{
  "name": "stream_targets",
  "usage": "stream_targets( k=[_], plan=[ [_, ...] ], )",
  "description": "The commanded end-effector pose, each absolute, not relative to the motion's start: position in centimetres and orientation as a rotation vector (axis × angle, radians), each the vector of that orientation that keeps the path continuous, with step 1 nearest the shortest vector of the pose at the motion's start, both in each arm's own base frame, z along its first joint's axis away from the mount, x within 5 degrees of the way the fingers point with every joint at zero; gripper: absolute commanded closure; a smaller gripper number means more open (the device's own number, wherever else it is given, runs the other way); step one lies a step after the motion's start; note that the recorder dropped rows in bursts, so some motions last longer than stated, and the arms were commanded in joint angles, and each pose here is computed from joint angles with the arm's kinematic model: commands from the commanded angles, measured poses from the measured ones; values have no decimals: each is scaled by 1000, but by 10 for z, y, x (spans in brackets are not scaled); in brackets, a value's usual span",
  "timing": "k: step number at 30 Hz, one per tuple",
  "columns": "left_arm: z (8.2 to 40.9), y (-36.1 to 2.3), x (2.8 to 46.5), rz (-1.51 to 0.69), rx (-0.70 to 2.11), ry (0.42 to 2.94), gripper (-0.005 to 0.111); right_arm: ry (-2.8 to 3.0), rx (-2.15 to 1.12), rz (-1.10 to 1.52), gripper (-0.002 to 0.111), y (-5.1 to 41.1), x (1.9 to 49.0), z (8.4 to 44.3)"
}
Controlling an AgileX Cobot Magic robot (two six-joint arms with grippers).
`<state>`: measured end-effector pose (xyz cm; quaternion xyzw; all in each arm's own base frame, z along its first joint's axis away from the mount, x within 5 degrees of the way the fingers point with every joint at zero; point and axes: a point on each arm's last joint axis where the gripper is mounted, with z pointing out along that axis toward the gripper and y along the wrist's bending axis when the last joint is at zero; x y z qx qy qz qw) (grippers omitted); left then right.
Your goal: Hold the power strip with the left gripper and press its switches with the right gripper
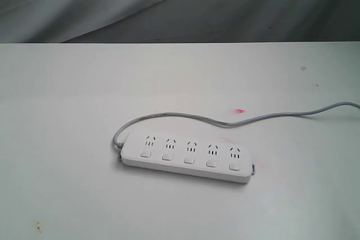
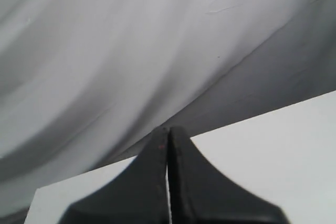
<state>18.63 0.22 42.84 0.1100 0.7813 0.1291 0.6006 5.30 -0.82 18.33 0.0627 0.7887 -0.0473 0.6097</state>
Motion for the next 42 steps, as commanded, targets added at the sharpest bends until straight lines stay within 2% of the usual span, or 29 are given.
stream_targets(
  k=[1, 8, 19, 26, 36, 42],
  plan=[
    [439, -3, 203, 318, 375, 1778, 106, 1819, 143, -104, 108, -8, 53, 183],
    [425, -20, 224, 51, 378, 1833, 106, 1819, 143, -104, 108, -8, 53, 183],
    [382, -61, 253, -324, 917, 1853, 106, 1819, 143, -104, 108, -8, 53, 183],
    [358, -58, 254, -270, 1127, 1942, 106, 1819, 143, -104, 108, -8, 53, 183],
    [305, -48, 242, -207, 1276, 2119, 106, 1819, 143, -104, 108, -8, 53, 183],
    [290, -54, 238, -336, 1212, 2156, 106, 1819, 143, -104, 108, -8, 53, 183]
  ],
)
